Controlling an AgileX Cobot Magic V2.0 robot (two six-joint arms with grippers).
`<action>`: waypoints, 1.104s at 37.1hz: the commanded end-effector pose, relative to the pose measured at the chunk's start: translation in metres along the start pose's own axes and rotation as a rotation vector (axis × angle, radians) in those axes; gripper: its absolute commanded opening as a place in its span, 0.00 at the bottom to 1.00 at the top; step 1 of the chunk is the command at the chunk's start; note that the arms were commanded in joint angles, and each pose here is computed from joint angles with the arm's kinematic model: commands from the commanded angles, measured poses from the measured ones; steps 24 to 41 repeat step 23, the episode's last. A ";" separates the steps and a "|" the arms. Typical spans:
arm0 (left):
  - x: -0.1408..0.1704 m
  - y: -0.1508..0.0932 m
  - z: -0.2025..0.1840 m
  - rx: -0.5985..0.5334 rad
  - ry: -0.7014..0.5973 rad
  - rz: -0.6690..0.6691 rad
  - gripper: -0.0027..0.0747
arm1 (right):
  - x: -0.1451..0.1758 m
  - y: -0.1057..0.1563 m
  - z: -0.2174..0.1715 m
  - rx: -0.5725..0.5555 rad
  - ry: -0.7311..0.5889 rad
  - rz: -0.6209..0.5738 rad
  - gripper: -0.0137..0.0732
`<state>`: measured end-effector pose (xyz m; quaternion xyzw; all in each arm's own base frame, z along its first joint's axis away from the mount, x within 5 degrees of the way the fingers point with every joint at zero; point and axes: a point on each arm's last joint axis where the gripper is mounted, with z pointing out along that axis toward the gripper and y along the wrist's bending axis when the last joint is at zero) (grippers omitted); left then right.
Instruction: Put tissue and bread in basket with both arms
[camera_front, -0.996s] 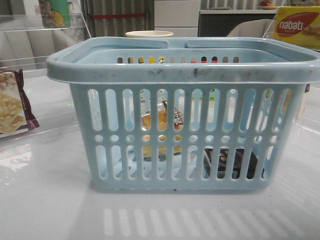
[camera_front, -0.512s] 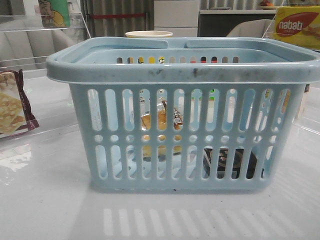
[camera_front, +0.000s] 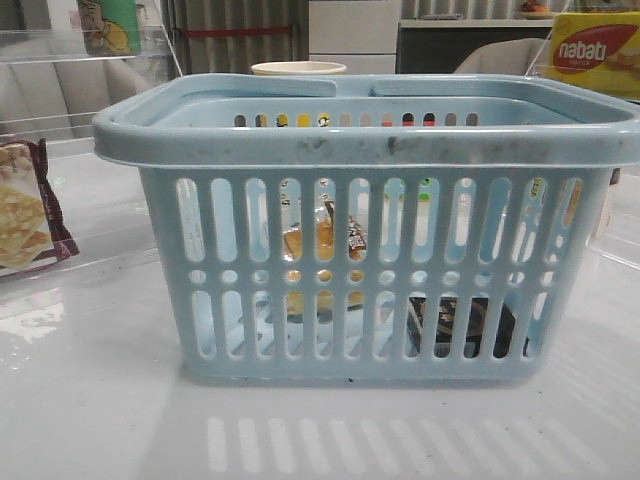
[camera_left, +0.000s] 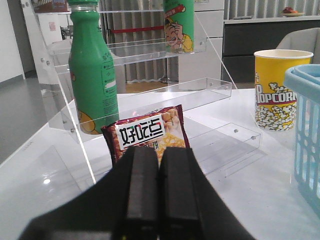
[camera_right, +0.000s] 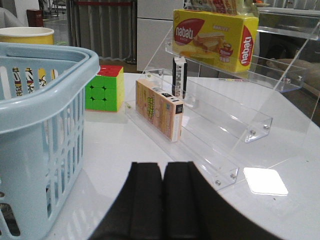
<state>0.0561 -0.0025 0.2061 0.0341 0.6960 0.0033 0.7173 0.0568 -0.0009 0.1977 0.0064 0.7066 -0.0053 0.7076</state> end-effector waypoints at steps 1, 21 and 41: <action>-0.009 0.001 -0.002 -0.010 -0.108 -0.011 0.15 | -0.012 0.000 -0.002 0.008 -0.140 -0.014 0.22; -0.009 0.001 -0.002 -0.010 -0.108 -0.011 0.15 | -0.016 0.000 -0.003 0.009 -0.179 -0.014 0.22; -0.009 0.001 -0.002 -0.010 -0.108 -0.011 0.15 | -0.016 0.000 -0.003 0.009 -0.179 -0.014 0.22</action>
